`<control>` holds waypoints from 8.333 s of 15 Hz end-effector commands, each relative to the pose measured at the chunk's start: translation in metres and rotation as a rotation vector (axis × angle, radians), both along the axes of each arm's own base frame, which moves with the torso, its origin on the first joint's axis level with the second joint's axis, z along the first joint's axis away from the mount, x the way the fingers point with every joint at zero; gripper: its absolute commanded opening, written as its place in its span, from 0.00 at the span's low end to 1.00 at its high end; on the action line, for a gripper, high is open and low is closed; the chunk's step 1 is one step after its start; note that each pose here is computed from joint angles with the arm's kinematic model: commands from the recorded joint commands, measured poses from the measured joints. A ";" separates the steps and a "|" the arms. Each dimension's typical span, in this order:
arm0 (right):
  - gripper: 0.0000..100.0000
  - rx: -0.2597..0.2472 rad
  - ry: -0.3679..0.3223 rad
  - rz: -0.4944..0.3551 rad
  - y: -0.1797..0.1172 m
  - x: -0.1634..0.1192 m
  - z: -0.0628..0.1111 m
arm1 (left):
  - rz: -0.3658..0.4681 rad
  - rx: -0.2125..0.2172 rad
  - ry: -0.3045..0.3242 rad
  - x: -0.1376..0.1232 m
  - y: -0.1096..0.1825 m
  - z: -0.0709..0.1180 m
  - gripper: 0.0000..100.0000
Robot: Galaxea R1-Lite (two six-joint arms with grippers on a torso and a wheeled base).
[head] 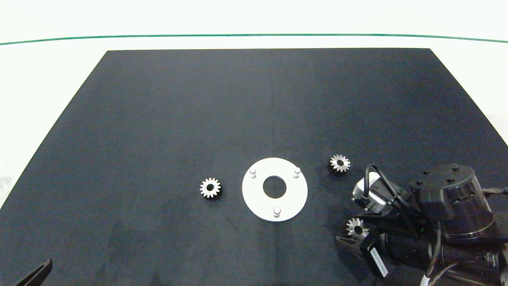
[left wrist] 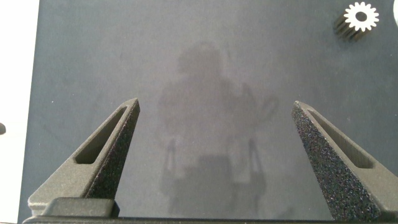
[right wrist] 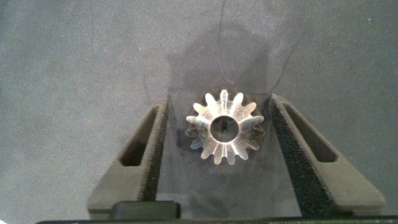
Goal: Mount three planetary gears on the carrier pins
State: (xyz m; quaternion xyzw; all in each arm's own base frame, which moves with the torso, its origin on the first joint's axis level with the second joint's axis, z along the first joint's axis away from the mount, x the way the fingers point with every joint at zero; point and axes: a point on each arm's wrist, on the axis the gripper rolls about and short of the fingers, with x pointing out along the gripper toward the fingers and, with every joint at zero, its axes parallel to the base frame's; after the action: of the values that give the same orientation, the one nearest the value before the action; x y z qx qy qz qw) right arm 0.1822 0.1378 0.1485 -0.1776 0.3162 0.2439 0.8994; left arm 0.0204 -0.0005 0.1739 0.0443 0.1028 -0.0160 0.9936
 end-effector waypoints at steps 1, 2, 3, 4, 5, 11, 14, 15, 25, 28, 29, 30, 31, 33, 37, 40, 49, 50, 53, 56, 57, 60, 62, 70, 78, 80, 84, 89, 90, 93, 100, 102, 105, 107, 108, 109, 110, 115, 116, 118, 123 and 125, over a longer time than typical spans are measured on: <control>0.56 -0.003 0.003 0.000 0.000 0.000 -0.001 | 0.002 0.001 0.004 0.001 0.000 0.000 1.00; 0.54 -0.003 0.003 0.000 0.000 0.000 -0.001 | 0.000 0.001 0.003 0.000 0.000 0.000 1.00; 0.51 -0.003 0.003 0.000 0.000 0.000 -0.001 | 0.000 0.001 0.003 0.001 0.000 0.000 1.00; 0.50 -0.003 0.002 -0.001 0.000 0.000 -0.001 | 0.000 0.000 0.001 0.001 0.000 0.001 1.00; 0.48 -0.003 0.002 -0.001 0.000 0.000 -0.001 | 0.000 0.000 0.000 0.001 0.000 0.001 1.00; 0.36 -0.010 0.001 -0.006 -0.001 0.000 -0.001 | 0.000 0.000 -0.003 0.001 0.000 0.003 1.00; 0.30 -0.014 0.004 -0.003 0.000 -0.001 -0.002 | 0.000 0.000 -0.005 0.000 0.000 0.003 1.00; 0.27 -0.014 0.004 -0.005 -0.001 -0.001 -0.002 | 0.000 0.000 -0.005 0.001 0.000 0.003 1.00; 0.08 -0.023 0.010 -0.004 -0.002 -0.002 -0.004 | 0.002 0.000 -0.015 0.000 0.000 0.006 1.00; 0.04 -0.011 -0.022 -0.014 -0.002 -0.002 0.004 | 0.000 0.000 -0.020 0.000 0.000 0.008 1.00; 0.04 -0.002 -0.041 -0.020 -0.003 -0.003 0.009 | 0.000 0.000 -0.020 0.000 0.000 0.008 1.00; 0.04 0.009 -0.057 -0.019 -0.003 -0.003 0.015 | 0.000 0.000 -0.020 0.000 0.000 0.008 1.00; 0.04 0.015 -0.067 -0.019 -0.003 -0.003 0.021 | 0.000 0.000 -0.022 0.000 0.000 0.008 1.00; 0.04 0.014 -0.071 -0.010 -0.003 -0.005 0.033 | 0.003 0.000 -0.023 0.000 0.000 0.008 1.00; 0.04 0.032 -0.102 0.035 0.008 -0.005 0.049 | 0.000 0.000 -0.026 0.000 0.000 0.010 1.00; 0.04 0.051 -0.127 0.073 0.019 -0.006 0.058 | 0.002 0.000 -0.029 0.000 0.000 0.010 1.00; 0.04 0.045 -0.131 0.197 0.076 0.006 0.058 | 0.003 0.000 -0.039 -0.002 0.000 0.017 1.00; 0.04 0.041 -0.128 0.208 0.081 0.006 0.057 | 0.003 0.000 -0.037 -0.003 0.000 0.018 1.00; 0.04 0.019 -0.113 0.222 0.095 0.012 0.048 | 0.002 -0.001 -0.046 -0.004 0.000 0.022 1.00; 0.04 0.018 -0.112 0.223 0.102 0.017 0.046 | 0.002 -0.001 -0.058 -0.005 0.000 0.025 1.00; 0.04 0.023 -0.115 0.223 0.104 0.019 0.046 | 0.002 -0.001 -0.062 -0.005 0.000 0.026 1.00; 0.04 0.034 -0.124 0.237 0.113 0.020 0.048 | 0.002 -0.001 -0.068 -0.005 0.000 0.027 1.00; 0.04 0.036 -0.129 0.242 0.118 0.021 0.048 | 0.002 -0.001 -0.072 -0.005 0.000 0.029 1.00; 0.04 0.020 -0.117 0.236 0.117 0.022 0.043 | 0.000 -0.001 -0.074 -0.005 0.000 0.030 1.00; 0.04 0.003 -0.101 0.237 0.121 0.025 0.035 | -0.001 -0.004 -0.080 -0.005 0.000 0.032 1.00; 0.04 -0.002 -0.097 0.238 0.122 0.026 0.033 | -0.001 -0.004 -0.080 -0.005 0.000 0.033 1.00; 1.00 -0.017 -0.114 0.227 0.121 0.026 0.034 | -0.001 -0.004 -0.084 -0.005 0.000 0.035 1.00; 1.00 -0.013 -0.116 0.226 0.121 0.026 0.035 | 0.001 -0.005 -0.091 -0.005 0.000 0.037 1.00; 1.00 -0.011 -0.120 0.226 0.122 0.026 0.037 | -0.001 -0.005 -0.091 -0.005 0.000 0.037 1.00; 1.00 0.078 -0.227 0.192 0.100 0.012 0.083 | -0.001 -0.005 -0.100 -0.005 0.000 0.040 1.00; 1.00 0.106 -0.241 -0.180 -0.039 0.043 0.116 | -0.004 -0.005 -0.101 -0.005 0.000 0.041 1.00; 1.00 0.115 -0.205 -0.177 -0.047 0.047 0.108 | -0.004 -0.005 -0.101 -0.005 0.000 0.042 1.00; 1.00 0.090 -0.129 -0.168 -0.046 0.050 0.086 | -0.001 -0.005 -0.098 -0.004 0.000 0.041 1.00; 1.00 0.096 -0.091 -0.141 -0.043 0.055 0.077 | 0.001 -0.005 -0.101 -0.005 0.000 0.042 1.00; 1.00 0.099 -0.088 -0.129 -0.040 0.059 0.075 | 0.001 -0.005 -0.104 -0.005 0.000 0.043 1.00; 1.00 0.102 -0.098 -0.126 -0.038 0.062 0.074 | 0.001 -0.005 -0.107 -0.005 0.000 0.044 1.00; 1.00 0.107 -0.114 -0.121 -0.036 0.066 0.074 | 0.001 -0.005 -0.109 -0.005 0.000 0.045 1.00; 1.00 0.095 -0.098 -0.103 -0.023 0.079 0.062 | -0.001 -0.005 -0.100 -0.006 0.000 0.044 1.00; 1.00 0.093 -0.093 -0.098 -0.021 0.082 0.060 | -0.001 -0.005 -0.101 -0.006 0.000 0.044 1.00; 1.00 0.095 -0.095 -0.086 -0.014 0.087 0.061 | -0.001 -0.005 -0.101 -0.006 0.000 0.044 1.00; 1.00 0.073 -0.083 -0.072 -0.008 0.097 0.054 | -0.001 -0.005 -0.106 -0.006 0.000 0.045 1.00; 0.98 0.069 -0.079 -0.073 -0.007 0.100 0.052 | 0.001 -0.005 -0.111 -0.007 0.000 0.047 1.00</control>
State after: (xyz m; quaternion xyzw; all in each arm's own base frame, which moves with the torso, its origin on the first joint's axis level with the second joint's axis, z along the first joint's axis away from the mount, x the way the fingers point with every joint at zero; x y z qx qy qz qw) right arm 0.2788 0.1291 0.2038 -0.1424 0.2732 0.2143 0.9269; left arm 0.0141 -0.0003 0.2200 0.0425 0.0489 -0.0136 0.9978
